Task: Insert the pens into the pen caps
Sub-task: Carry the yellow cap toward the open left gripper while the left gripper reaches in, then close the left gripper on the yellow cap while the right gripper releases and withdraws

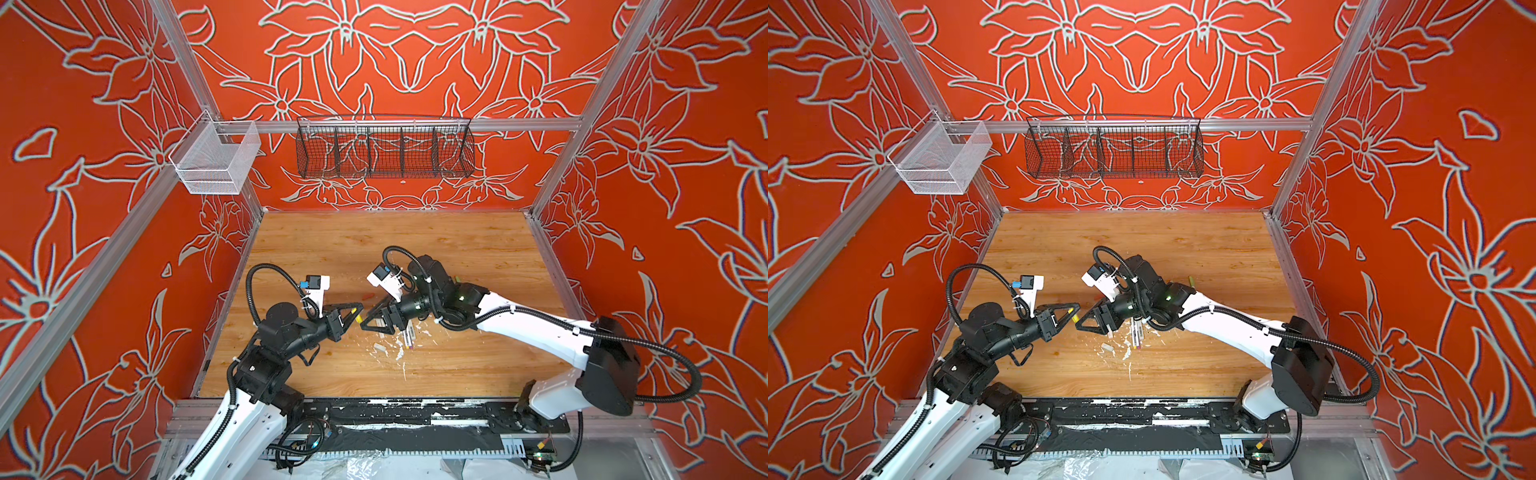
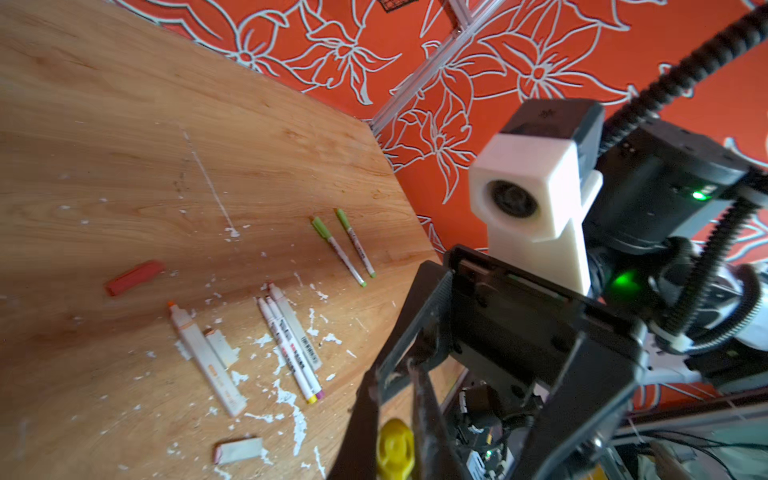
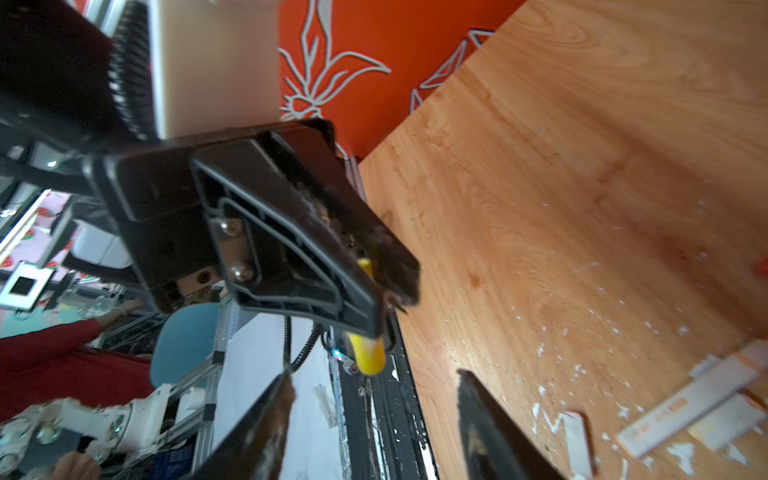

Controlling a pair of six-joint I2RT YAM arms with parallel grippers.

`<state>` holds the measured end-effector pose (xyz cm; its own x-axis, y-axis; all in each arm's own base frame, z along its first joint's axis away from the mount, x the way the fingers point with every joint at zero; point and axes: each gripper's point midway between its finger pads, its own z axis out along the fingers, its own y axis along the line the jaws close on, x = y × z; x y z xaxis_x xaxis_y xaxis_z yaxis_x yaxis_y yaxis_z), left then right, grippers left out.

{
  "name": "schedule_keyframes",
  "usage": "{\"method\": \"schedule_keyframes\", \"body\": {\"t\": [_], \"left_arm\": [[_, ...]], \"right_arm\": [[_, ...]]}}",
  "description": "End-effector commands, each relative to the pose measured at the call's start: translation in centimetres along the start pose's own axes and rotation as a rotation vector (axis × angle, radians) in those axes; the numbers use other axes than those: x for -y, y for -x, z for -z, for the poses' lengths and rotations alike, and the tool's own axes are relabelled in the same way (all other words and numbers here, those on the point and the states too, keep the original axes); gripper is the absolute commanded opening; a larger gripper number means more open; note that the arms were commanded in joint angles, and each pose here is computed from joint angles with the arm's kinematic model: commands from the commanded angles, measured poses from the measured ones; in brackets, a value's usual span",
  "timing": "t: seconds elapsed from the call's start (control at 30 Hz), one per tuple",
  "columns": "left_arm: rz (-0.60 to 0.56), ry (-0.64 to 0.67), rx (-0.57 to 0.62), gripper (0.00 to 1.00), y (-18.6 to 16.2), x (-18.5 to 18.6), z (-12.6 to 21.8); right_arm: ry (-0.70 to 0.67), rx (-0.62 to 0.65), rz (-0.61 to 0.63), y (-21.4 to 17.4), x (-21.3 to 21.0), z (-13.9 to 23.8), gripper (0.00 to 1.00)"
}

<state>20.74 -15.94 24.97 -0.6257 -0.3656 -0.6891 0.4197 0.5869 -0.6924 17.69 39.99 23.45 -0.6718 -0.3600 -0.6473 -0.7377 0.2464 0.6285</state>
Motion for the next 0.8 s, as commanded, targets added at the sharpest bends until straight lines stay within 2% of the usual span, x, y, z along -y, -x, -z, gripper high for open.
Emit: {"method": "schedule_keyframes", "body": {"t": [0.0,0.17,0.27,0.5,0.77], "left_arm": [[-0.038,0.138,0.034,0.0,0.8,-1.8,1.1],[-0.08,0.299,0.064,0.0,1.1,-3.9,2.9],[-0.083,0.342,0.099,0.0,1.4,-4.3,4.0],[-0.075,0.389,0.084,0.0,1.0,-4.4,5.4],[-0.102,0.361,0.063,0.0,1.1,-3.3,5.7]], "right_arm": [[-0.232,-0.036,-0.049,-0.9,4.3,0.7,0.7],[-0.576,-0.178,-0.143,-4.4,11.2,1.6,0.68],[-0.708,-0.266,-0.186,-6.5,14.2,1.8,0.66],[-0.793,-0.367,-0.225,-9.1,17.2,0.9,0.55],[-0.842,-0.427,-0.245,-10.9,18.9,0.6,0.52]]}}
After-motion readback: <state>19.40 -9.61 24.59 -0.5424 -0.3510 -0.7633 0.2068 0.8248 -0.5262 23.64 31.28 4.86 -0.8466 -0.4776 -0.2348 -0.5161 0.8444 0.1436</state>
